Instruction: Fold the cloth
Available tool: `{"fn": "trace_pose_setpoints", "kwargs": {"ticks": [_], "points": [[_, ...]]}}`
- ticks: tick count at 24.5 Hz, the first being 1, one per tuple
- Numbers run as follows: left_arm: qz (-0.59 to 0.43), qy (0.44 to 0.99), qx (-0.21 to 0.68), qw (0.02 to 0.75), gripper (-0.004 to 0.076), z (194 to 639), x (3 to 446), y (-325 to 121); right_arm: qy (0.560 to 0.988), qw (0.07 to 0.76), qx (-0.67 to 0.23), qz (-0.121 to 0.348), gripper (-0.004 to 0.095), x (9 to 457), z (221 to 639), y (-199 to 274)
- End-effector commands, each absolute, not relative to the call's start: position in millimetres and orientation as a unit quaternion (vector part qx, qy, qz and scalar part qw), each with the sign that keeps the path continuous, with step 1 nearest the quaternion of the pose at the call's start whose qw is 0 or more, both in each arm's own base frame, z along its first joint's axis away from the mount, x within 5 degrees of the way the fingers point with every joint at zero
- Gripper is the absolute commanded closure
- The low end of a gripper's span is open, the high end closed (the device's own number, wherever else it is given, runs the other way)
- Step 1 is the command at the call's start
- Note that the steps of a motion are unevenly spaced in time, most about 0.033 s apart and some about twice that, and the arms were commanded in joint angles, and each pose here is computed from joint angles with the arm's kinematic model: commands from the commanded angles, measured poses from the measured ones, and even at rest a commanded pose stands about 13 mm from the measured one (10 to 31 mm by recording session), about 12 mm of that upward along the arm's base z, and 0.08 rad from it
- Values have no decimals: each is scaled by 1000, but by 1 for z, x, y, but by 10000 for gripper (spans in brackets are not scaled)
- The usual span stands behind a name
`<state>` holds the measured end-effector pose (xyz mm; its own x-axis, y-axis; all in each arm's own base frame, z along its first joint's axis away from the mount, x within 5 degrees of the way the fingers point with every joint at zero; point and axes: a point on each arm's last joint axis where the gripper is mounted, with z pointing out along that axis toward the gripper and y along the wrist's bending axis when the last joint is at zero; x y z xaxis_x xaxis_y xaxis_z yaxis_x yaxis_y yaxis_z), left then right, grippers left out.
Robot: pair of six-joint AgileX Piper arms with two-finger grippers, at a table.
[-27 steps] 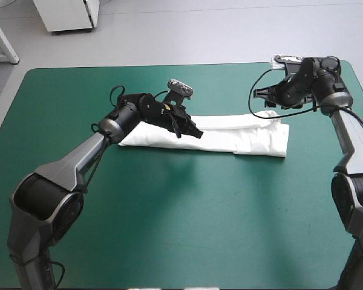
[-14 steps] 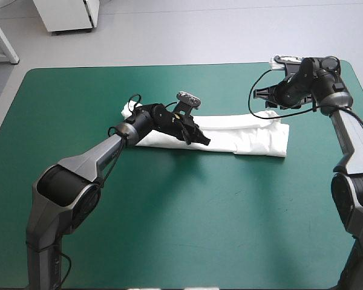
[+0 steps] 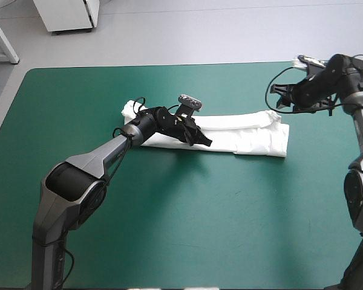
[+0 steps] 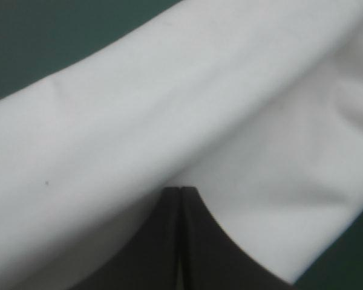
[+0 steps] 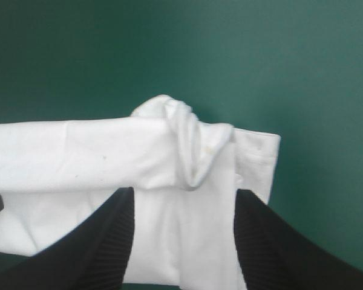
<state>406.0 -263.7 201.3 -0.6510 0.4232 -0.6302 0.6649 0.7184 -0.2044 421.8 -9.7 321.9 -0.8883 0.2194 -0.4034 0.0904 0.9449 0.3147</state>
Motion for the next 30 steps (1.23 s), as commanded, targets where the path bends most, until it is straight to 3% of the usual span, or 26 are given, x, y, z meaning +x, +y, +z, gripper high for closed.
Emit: {"fn": "trace_pose_setpoints", "kwargs": {"ticks": [1,3,6,11,22,26,30], "points": [[-228,875,306,300,733,223,403,-266,949,238,100,182,348,405,336,-34],[-227,875,306,300,733,223,403,-266,950,203,100,216,348,399,310,-38],[-227,875,306,300,733,223,403,-266,954,173,104,224,348,393,278,-36],[-227,875,306,300,733,223,403,-266,954,186,100,212,348,396,268,-38],[-227,875,306,300,733,223,403,-266,962,142,76,222,368,413,227,-11],[-227,874,306,300,733,223,403,-266,966,122,55,220,469,416,214,9],[-227,875,306,300,733,223,403,-266,979,98,55,168,733,415,205,17]]}}
